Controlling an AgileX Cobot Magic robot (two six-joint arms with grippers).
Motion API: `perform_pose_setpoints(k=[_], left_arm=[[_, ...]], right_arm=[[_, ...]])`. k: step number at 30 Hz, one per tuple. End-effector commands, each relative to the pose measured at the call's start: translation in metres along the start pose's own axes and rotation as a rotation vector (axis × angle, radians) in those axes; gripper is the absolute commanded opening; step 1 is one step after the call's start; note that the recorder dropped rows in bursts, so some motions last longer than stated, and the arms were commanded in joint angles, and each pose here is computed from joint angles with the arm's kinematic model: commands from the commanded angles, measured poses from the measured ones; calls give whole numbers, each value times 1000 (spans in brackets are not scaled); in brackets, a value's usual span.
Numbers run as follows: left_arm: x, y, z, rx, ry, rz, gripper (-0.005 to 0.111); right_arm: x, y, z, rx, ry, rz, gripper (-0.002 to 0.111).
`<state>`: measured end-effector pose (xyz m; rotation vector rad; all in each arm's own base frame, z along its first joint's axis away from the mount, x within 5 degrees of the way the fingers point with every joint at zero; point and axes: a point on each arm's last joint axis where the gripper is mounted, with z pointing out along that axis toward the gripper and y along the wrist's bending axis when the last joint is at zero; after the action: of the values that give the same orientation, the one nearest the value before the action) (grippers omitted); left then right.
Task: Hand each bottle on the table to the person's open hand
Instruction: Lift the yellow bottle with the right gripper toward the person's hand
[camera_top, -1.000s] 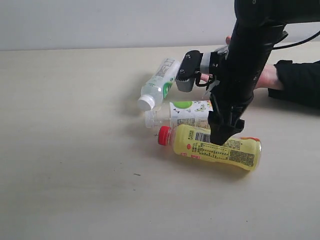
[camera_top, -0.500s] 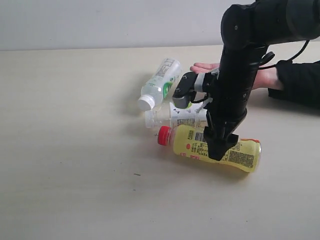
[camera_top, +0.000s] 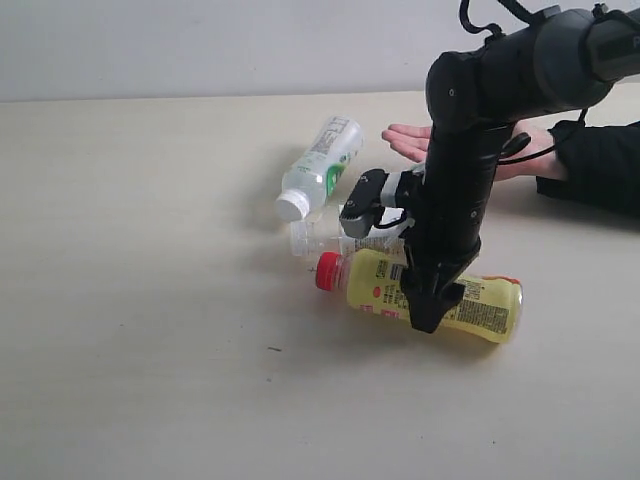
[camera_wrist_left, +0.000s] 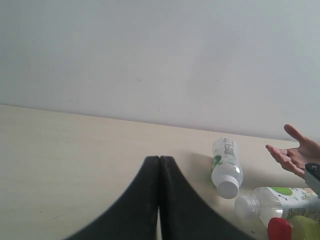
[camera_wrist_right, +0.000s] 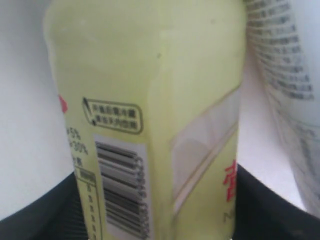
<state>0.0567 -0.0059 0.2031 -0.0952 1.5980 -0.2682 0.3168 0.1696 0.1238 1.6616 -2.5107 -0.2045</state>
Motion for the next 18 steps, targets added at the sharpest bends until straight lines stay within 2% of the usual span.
perform_pose_setpoints(k=[1,2,4,10,18], left_arm=[[-1,0,-1,2,-12,6,1],[-1,0,-1,2,-12,6,1],[-1,0,-1,2,-12,6,1],[-1,0,-1,2,-12,6,1],[-1,0,-1,2,-12,6,1]], right_arm=[[-1,3,-2,-34,6,48,30],[0,5,-2,-52,21,37,16],[2,7,-3,-66,43,28,0],[9,14,-6,-137,112,63,0],[13,23,-44,-62,35,198,0]])
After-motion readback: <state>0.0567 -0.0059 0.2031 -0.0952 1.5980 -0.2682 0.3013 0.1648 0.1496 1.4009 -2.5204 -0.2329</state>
